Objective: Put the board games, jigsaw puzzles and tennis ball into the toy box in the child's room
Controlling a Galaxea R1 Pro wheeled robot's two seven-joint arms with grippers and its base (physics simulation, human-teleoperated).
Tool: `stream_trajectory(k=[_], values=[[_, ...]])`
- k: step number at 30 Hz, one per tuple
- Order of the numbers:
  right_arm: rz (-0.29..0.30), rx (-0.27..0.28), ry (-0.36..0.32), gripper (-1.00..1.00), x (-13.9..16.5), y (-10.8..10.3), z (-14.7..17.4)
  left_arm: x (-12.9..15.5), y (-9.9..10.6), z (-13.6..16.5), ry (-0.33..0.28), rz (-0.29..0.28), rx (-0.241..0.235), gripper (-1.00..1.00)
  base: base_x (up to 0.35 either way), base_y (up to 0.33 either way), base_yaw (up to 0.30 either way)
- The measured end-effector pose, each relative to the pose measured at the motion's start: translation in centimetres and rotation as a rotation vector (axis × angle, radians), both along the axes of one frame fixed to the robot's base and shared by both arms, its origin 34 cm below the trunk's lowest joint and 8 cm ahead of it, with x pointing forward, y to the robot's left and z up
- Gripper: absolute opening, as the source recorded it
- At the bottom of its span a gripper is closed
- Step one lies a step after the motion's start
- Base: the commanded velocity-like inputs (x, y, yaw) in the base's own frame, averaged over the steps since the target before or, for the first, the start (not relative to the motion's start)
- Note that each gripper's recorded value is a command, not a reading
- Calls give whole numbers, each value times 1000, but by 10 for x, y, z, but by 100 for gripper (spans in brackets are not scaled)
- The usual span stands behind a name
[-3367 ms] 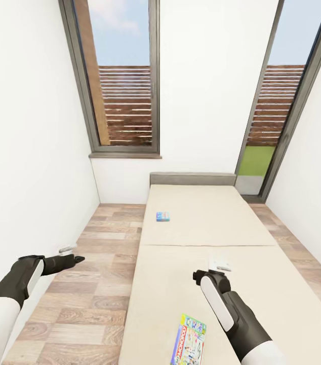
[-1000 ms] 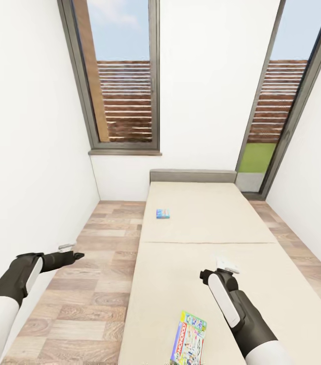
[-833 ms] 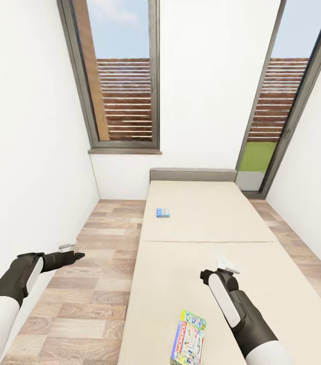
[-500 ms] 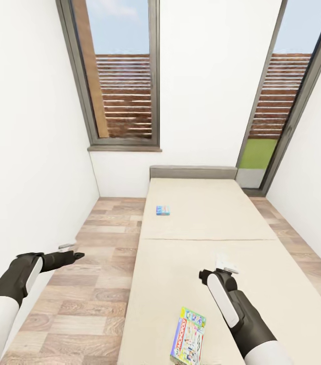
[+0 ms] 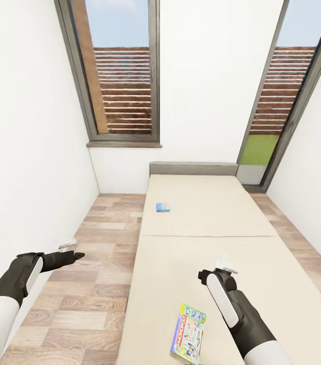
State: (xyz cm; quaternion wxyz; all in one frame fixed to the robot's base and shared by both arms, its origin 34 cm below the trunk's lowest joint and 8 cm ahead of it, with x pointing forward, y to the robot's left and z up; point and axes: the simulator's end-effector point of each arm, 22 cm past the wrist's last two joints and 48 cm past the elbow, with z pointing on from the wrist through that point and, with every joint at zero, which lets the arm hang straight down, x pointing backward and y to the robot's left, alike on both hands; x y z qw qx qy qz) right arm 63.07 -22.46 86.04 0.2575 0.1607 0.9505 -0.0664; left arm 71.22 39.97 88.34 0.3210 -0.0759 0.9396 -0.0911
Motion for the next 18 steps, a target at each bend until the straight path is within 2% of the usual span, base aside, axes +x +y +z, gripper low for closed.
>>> stream_trajectory(k=[18], values=[[2,0,29,100,-4,1,-15,-3,-2,-17,26,-2,-13,100,0,0,0]])
